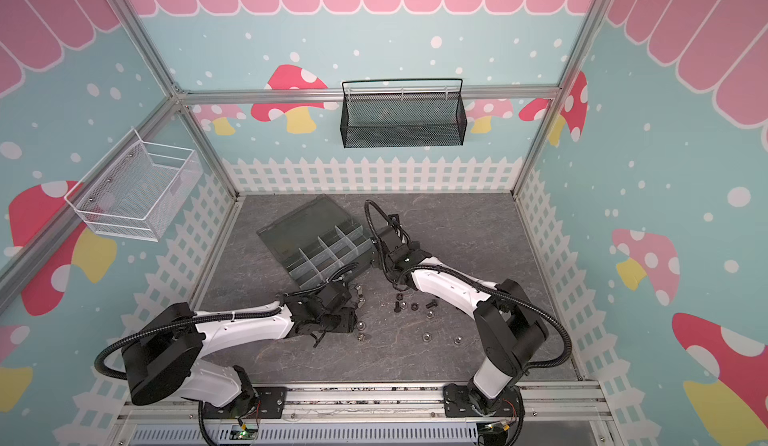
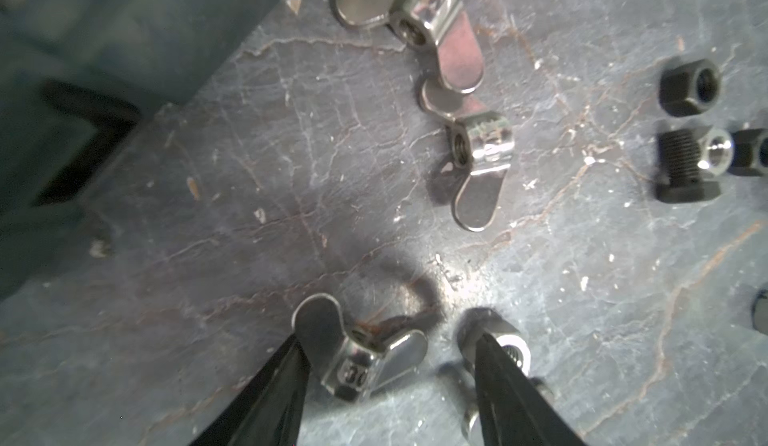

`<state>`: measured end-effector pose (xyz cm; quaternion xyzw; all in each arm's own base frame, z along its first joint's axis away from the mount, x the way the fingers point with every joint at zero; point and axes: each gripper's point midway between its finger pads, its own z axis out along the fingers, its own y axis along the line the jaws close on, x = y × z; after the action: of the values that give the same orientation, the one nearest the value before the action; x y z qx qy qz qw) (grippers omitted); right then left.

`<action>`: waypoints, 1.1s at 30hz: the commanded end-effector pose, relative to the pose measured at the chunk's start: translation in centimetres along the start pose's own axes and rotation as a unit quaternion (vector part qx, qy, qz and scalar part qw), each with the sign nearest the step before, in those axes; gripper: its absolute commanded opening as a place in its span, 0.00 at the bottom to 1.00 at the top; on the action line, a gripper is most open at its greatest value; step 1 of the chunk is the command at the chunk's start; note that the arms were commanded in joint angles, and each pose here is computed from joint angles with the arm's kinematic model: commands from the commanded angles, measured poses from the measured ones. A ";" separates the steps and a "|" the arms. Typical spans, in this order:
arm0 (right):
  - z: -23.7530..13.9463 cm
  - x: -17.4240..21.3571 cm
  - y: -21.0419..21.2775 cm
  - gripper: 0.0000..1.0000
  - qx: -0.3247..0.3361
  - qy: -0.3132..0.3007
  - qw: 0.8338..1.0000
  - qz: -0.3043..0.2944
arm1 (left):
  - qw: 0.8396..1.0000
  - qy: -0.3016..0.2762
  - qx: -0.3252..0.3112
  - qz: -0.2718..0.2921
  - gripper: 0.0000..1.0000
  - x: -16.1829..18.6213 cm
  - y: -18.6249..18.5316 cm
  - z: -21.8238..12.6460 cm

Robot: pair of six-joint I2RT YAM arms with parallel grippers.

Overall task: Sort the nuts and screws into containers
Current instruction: 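Move the open left gripper down over a silver wing nut beside the organizer, then close the left gripper on the silver wing nut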

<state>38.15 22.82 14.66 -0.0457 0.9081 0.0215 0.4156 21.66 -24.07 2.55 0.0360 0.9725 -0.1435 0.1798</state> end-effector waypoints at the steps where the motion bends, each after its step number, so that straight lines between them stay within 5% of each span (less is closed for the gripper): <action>1: -0.5 -0.1 -0.5 0.98 -0.001 -0.002 1.000 0.017 | 1.000 -0.002 0.002 0.004 0.64 -0.7 -0.5 0.5; 17: -0.1 0.3 -0.5 0.98 -0.002 0.005 1.000 0.019 | 0.992 0.036 -0.113 0.051 0.46 -0.2 2.8 0.7; 22: -0.3 0.1 -0.5 0.98 -0.002 0.003 1.000 0.020 | 0.989 0.052 -0.125 0.066 0.38 0.1 2.8 1.1; 33: -0.3 0.1 -0.6 0.98 -0.002 0.004 1.000 0.025 | 0.987 0.084 -0.117 0.070 0.38 1.8 3.0 0.6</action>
<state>38.03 22.69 14.19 -0.0394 0.9116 0.0284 0.4081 22.70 -22.93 1.69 0.0869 0.9836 -0.0356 0.1543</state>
